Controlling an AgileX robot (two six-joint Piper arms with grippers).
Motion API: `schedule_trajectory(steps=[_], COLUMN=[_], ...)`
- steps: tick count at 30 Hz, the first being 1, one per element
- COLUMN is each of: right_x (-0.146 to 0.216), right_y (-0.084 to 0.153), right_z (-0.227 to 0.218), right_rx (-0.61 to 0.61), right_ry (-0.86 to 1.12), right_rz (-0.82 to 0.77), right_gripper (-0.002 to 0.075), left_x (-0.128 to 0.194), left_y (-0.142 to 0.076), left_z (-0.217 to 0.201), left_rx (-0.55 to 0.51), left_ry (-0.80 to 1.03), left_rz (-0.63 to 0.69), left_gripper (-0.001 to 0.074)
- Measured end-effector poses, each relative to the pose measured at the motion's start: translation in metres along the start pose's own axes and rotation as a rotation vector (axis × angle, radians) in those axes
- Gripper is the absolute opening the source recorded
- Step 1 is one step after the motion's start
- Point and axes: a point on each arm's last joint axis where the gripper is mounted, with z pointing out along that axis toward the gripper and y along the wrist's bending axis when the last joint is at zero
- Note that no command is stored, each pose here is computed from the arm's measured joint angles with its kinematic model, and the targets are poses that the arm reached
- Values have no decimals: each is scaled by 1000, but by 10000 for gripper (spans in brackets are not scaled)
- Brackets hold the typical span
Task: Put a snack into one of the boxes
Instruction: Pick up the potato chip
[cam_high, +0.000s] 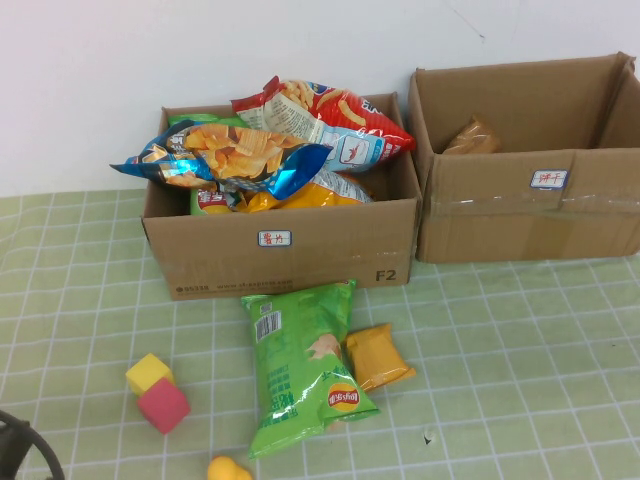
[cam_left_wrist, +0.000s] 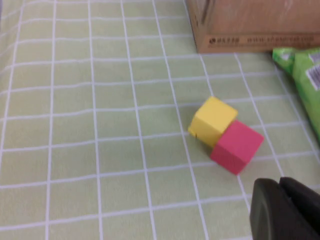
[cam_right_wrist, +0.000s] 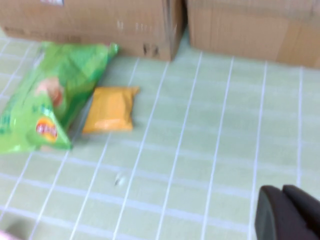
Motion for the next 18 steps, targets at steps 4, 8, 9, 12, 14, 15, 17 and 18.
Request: schedule_trajectory(steps=[4,8,9,12,14,15,17,18], right_x=[23,34,36,41,42,42,41,40], right_y=[3,7,7,7,8,7,7,7], right_z=[-15,-29,-31,-34,-36,-36,-36,-36], right_rx=[-33,-59,-62,-64,-64,-63,-60,-59], right_ry=[-30,3,13,40,41,40,24,16], right_rz=[39,3,-7,-44,-53,-59,-69,-68], right_gripper=[-2,-2,-2,-2,-2,-2,-2,-2], left_x=[-5,-33,-43,-72,-86,-93,-107,-111], left_y=[-7,-23,-27,-39,-46,-50,-65,-71], left_z=[-4,-13,-15,-17,-15,-12,4,10], left_rx=[48,135,153,198,225,240,290,305], left_ry=[75,130,124,94,91,101,161,178], left_rz=[56,115,124,144,161,171,190,198], left_gripper=[-2,-2,-2,-2,-2,-2,-2,-2])
